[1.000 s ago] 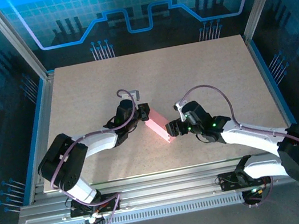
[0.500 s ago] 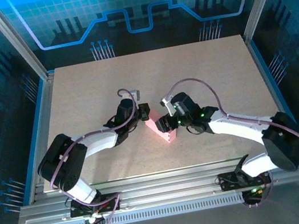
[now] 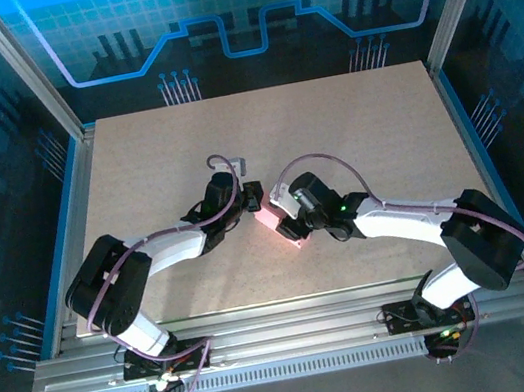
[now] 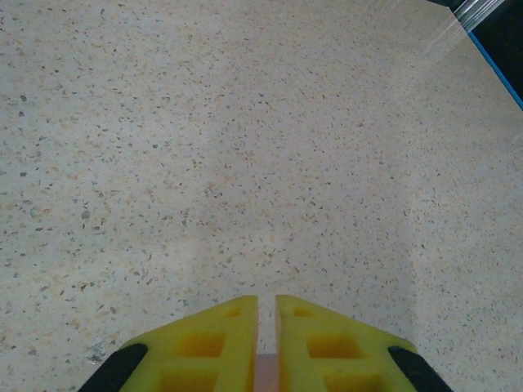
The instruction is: Fold the paper box
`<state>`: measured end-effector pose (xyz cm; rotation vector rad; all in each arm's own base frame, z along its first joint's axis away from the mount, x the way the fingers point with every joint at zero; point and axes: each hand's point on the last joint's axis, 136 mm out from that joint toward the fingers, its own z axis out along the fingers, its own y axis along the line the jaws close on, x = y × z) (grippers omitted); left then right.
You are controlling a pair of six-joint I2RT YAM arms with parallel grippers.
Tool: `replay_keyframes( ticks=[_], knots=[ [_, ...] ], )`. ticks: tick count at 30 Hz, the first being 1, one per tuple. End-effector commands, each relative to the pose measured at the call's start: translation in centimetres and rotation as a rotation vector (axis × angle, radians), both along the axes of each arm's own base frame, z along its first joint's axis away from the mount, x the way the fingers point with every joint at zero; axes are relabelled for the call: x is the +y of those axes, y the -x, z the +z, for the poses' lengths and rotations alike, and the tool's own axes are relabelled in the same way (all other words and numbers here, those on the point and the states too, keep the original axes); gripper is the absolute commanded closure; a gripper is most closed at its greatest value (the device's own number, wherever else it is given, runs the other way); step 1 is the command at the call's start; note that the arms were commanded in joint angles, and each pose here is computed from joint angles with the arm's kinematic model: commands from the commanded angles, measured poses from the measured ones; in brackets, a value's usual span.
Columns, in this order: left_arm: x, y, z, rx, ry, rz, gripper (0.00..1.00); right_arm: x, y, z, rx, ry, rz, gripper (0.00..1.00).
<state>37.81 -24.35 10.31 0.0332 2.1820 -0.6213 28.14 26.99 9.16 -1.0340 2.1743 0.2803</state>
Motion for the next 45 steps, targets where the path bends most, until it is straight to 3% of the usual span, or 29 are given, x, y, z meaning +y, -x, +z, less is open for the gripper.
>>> replay_keyframes(
  ticks=[1, 4, 8, 17, 21, 26, 33, 37, 45],
  knots=[
    [2.6, 7.6, -9.7, 0.370, -0.213, -0.089, 0.85, -0.6, -0.4, 0.0, -0.036, 0.079, 0.009, 0.46],
    [1.4, 7.3, -7.9, 0.341, -0.148, -0.118, 0.79, -0.6, -0.4, -0.1, -0.034, 0.080, 0.009, 0.49],
    [-0.3, 6.9, -5.0, 0.304, -0.065, -0.161, 0.61, -0.8, -0.4, -0.4, -0.029, 0.094, 0.006, 0.50],
    [-1.5, 5.6, 0.2, 0.202, -0.008, -0.191, 0.42, -1.0, -0.4, -0.6, -0.031, 0.111, 0.010, 0.51],
    [-1.1, 5.5, 0.6, 0.208, 0.006, -0.198, 0.34, -1.2, -0.4, -0.7, -0.030, 0.115, 0.005, 0.51],
    [0.1, 6.0, -1.7, 0.294, 0.040, -0.211, 0.43, -1.3, -0.4, -0.6, -0.023, 0.103, 0.005, 0.50],
    [0.8, 5.3, -2.0, 0.316, 0.060, -0.186, 0.50, -1.4, -0.4, -0.9, 0.002, 0.086, -0.008, 0.49],
    [0.9, 5.4, -4.4, 0.348, 0.026, -0.187, 0.55, -1.0, -0.6, 0.6, 0.058, -0.042, -0.033, 0.43],
    [0.7, 5.3, -7.7, 0.390, 0.053, -0.161, 0.59, -1.5, -0.5, 5.8, 0.096, -0.267, -0.148, 0.12]
  ],
)
